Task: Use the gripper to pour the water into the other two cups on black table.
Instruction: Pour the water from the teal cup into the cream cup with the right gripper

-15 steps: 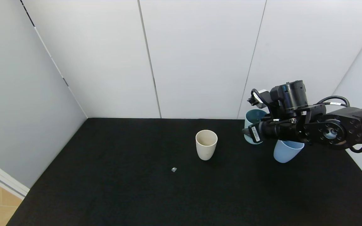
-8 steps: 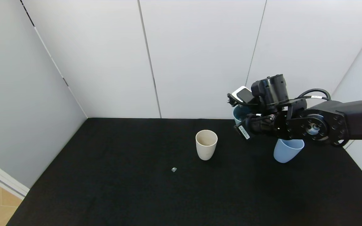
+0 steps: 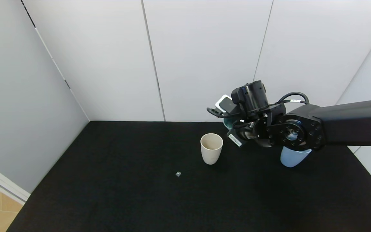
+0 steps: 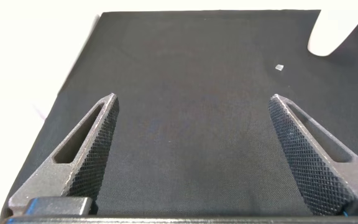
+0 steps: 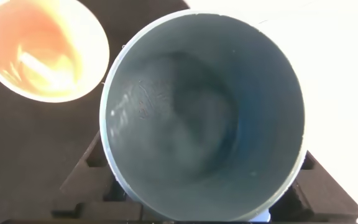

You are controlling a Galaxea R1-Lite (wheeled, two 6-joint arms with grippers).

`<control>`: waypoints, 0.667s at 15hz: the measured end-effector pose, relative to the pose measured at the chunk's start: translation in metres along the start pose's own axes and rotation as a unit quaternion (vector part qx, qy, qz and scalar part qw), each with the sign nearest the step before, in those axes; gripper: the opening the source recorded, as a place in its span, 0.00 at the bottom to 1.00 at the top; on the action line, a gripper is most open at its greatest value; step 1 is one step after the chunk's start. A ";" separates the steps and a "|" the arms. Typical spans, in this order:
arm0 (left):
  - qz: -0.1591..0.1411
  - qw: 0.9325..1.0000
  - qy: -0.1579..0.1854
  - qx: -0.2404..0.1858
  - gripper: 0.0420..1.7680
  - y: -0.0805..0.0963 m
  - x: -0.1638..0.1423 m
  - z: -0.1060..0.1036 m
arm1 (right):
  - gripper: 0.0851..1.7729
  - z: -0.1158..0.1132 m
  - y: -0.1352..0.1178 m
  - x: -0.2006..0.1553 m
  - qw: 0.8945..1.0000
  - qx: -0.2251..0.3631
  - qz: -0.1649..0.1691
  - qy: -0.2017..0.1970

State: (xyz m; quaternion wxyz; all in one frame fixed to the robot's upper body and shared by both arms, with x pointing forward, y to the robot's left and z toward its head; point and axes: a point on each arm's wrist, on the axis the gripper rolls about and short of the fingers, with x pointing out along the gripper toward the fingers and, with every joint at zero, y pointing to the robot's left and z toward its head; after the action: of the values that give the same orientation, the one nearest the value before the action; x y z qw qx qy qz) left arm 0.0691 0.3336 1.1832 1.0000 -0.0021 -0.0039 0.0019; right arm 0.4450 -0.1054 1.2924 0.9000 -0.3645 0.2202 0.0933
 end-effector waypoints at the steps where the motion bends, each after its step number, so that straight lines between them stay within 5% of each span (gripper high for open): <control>1: 0.000 1.000 0.000 0.000 0.97 0.000 0.000 0.000 | 0.66 0.000 0.003 0.002 1.000 -0.012 -0.002 0.002; 10: 0.000 1.000 0.000 0.000 0.97 0.000 0.000 0.000 | 0.66 0.014 0.005 0.007 0.993 -0.113 -0.044 0.007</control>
State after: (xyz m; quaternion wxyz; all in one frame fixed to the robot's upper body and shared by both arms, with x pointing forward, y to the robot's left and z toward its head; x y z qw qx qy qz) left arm 0.0691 0.3336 1.1832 1.0000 -0.0021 -0.0040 0.0019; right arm 0.4545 -0.0919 1.2949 0.8546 -0.4740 0.1985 0.0753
